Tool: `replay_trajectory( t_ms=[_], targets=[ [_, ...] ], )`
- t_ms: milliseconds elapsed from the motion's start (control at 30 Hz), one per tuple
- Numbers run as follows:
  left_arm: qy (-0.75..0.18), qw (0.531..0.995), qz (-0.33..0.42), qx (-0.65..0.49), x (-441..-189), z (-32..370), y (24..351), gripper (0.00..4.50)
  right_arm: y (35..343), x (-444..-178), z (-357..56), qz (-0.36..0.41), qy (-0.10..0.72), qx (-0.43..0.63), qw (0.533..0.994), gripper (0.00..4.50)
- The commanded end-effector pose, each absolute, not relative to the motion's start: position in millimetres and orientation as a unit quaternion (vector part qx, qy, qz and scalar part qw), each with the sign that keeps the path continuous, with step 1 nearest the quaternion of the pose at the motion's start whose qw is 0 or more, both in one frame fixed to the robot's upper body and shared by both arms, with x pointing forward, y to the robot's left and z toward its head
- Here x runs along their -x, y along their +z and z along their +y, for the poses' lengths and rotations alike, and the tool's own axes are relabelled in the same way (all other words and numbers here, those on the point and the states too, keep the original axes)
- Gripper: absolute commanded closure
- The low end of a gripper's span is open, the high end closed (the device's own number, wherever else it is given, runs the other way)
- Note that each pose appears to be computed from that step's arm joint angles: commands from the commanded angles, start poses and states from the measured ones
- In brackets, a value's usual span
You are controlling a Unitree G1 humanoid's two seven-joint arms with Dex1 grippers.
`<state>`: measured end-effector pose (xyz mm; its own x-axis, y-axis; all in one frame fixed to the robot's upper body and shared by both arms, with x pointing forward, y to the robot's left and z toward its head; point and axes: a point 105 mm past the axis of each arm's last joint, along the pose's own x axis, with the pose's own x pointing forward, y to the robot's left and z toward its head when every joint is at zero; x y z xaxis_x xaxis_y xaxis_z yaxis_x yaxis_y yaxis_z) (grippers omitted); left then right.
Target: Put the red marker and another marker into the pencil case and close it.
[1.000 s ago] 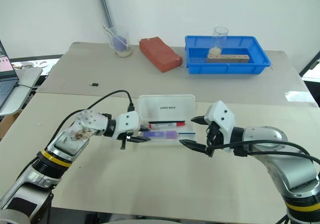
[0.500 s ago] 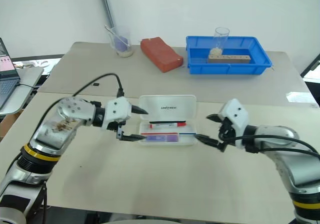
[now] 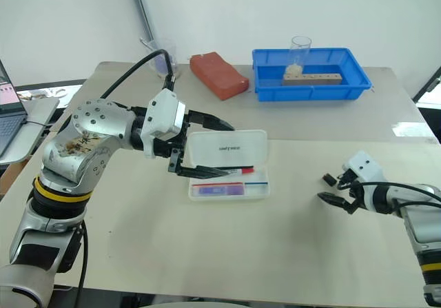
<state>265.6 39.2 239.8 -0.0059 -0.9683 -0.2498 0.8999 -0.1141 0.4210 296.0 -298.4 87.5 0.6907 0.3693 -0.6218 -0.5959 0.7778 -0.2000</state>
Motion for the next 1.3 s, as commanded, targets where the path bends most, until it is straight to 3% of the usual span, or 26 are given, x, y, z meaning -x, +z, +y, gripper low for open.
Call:
replay_trajectory(
  t_ms=[33, 233, 267, 633, 700, 867, 1033, 1300],
  targets=[
    [-0.711, 0.655, -0.084, -0.241, -258, 40, 248, 0.06, 95, -306, -296, 0.27, 0.255, 0.185, 0.91, 0.0],
    [-0.711, 0.655, -0.083, -0.243, -260, 40, 249, 0.06, 89, -313, -302, 0.283, 0.227, 0.173, 0.916, 0.0],
    [-0.71, 0.656, -0.082, -0.244, -260, 40, 249, 0.0, 88, -313, -303, 0.286, 0.224, 0.171, 0.916, 0.56],
    [-0.701, 0.666, -0.076, -0.243, -263, 48, 244, 0.0, 94, -313, -301, 0.28, 0.228, 0.167, 0.918, 4.22],
    [-0.696, 0.671, -0.07, -0.245, -265, 53, 242, 0.0, 106, -316, -285, 0.248, 0.263, 0.186, 0.914, 4.22],
    [-0.687, 0.682, -0.034, -0.248, -268, 72, 230, 0.0, 132, -302, -204, 0.182, 0.435, 0.236, 0.849, 4.22],
    [-0.699, 0.666, 0.01, -0.261, -256, 85, 213, 0.0, 141, -294, -152, 0.152, 0.53, 0.247, 0.797, 4.22],
    [-0.69, 0.676, 0.013, -0.26, -249, 88, 210, 0.0, 124, -297, -138, 0.165, 0.579, 0.274, 0.75, 4.22]
  ],
)
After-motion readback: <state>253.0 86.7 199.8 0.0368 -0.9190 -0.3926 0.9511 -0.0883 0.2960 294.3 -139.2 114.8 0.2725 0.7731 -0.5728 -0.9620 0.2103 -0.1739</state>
